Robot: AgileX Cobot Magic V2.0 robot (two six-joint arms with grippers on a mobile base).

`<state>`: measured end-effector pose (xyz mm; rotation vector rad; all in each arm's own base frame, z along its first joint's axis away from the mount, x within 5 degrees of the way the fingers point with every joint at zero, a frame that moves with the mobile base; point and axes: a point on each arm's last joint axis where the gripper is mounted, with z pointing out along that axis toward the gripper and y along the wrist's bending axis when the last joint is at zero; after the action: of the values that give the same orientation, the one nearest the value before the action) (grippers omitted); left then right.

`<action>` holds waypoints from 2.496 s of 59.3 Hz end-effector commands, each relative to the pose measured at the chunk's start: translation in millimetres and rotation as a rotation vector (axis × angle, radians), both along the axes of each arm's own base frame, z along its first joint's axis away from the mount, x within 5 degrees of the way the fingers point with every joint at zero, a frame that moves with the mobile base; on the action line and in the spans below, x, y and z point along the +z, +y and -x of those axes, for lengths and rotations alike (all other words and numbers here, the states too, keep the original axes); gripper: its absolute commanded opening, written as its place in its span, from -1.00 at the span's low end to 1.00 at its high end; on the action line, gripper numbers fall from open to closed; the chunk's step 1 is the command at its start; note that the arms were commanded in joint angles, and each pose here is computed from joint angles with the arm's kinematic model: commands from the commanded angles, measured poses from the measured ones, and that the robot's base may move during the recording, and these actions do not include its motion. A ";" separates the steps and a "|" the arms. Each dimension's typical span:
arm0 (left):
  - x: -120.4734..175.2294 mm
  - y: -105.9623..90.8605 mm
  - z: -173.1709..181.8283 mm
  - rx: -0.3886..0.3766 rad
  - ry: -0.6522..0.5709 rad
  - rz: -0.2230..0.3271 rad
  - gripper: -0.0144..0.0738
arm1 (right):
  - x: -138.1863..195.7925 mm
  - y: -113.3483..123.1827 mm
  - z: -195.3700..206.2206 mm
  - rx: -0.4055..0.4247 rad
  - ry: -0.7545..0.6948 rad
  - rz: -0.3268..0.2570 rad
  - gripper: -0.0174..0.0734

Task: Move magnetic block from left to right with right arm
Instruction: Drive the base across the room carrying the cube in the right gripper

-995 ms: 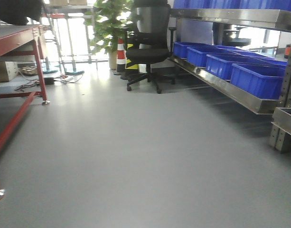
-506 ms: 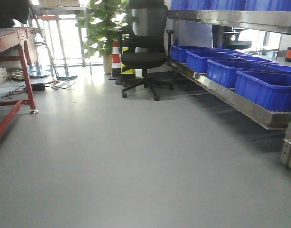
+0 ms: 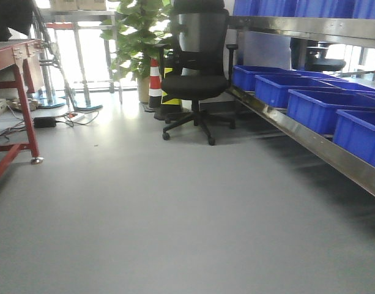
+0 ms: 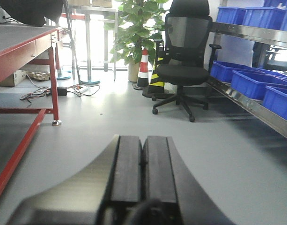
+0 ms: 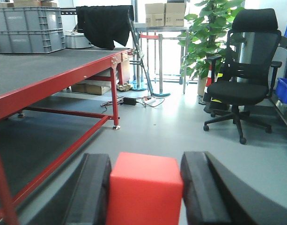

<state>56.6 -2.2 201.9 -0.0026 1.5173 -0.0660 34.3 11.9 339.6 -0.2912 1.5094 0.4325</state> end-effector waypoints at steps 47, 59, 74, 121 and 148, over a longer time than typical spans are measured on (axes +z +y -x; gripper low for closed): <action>5.5 0.0 1.6 -0.002 -0.095 0.008 -0.94 | 15.7 0.0 1.8 0.007 -0.100 -0.022 -0.34; 5.4 0.0 1.4 -0.002 -0.093 0.008 -0.94 | 15.7 0.0 1.8 0.007 -0.100 -0.022 -0.34; 5.4 0.0 1.4 -0.002 -0.093 0.008 -0.94 | 15.7 0.0 1.8 0.007 -0.100 -0.022 -0.34; 5.4 0.0 1.4 -0.002 -0.093 0.008 -0.94 | 15.7 0.0 1.8 0.007 -0.100 -0.022 -0.34; 5.4 0.0 1.4 -0.002 -0.093 0.008 -0.94 | 15.7 0.0 1.8 0.007 -0.100 -0.022 -0.34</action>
<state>56.6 -2.2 201.9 -0.0026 1.5173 -0.0660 34.3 11.9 339.5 -0.2913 1.5110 0.4320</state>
